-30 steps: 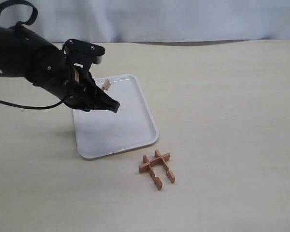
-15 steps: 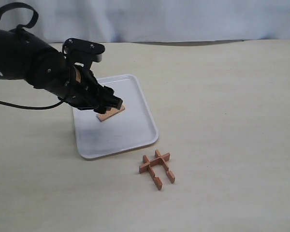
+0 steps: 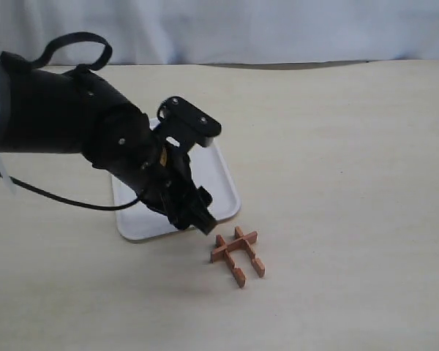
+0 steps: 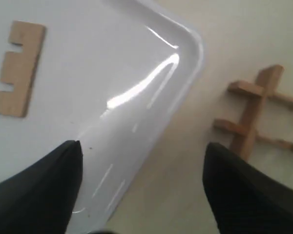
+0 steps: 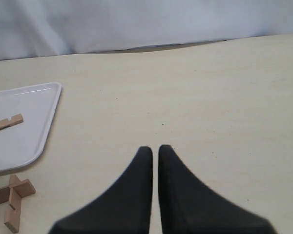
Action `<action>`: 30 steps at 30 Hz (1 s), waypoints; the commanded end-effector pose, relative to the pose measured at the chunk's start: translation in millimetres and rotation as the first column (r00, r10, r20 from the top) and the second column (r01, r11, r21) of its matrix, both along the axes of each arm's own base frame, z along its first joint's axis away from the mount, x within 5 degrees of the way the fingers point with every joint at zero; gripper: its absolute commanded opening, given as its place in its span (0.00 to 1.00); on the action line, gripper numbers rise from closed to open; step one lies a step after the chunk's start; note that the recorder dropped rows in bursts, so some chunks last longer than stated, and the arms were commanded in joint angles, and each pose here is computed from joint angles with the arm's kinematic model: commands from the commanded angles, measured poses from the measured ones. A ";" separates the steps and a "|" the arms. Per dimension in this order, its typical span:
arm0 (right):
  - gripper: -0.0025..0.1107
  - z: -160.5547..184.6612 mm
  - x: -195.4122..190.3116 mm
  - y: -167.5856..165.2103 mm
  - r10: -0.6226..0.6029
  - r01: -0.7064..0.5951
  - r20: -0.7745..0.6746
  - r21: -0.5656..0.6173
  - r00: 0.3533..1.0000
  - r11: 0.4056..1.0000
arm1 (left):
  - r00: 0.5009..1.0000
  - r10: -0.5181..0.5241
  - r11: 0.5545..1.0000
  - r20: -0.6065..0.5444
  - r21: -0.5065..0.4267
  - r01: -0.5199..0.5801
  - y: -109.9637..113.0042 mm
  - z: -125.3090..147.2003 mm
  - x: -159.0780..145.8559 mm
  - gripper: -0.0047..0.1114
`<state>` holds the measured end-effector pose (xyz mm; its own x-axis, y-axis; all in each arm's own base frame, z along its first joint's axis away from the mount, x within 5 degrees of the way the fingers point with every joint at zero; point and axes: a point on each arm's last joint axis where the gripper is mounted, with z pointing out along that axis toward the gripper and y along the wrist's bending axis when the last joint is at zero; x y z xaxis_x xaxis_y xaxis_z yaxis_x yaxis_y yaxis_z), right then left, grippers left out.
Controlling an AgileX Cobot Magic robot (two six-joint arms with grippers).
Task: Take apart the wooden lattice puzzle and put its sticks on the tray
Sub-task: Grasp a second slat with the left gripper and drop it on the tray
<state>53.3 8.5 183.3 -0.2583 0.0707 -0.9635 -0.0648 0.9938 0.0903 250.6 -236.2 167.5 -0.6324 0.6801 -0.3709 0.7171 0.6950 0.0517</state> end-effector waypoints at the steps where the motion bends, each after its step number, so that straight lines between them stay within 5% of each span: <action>1: 0.06 -0.6 0.9 -0.6 -0.008 0.008 0.001 0.000 1.000 1.000 | 0.988 -0.149 0.986 -0.030 0.069 0.151 -13.6 -5.4 -18.9 0.61; 22: 0.06 -0.6 0.9 -0.6 -0.008 0.008 0.001 0.000 1.000 1.000 | 0.978 -0.204 0.978 -0.033 0.041 0.205 -41.0 -53.0 -22.3 0.60; 30: 0.06 -0.6 0.9 -0.6 -0.008 0.008 0.001 0.000 1.000 1.000 | 0.973 -0.232 0.972 -0.001 0.028 0.232 -43.3 -52.0 -20.6 0.21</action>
<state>53.3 8.5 183.3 -0.2583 0.0707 -0.9635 -0.0648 0.9938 0.0903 230.3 -274.1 113.2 -0.4802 0.8159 -0.3221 0.8484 0.5253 0.0660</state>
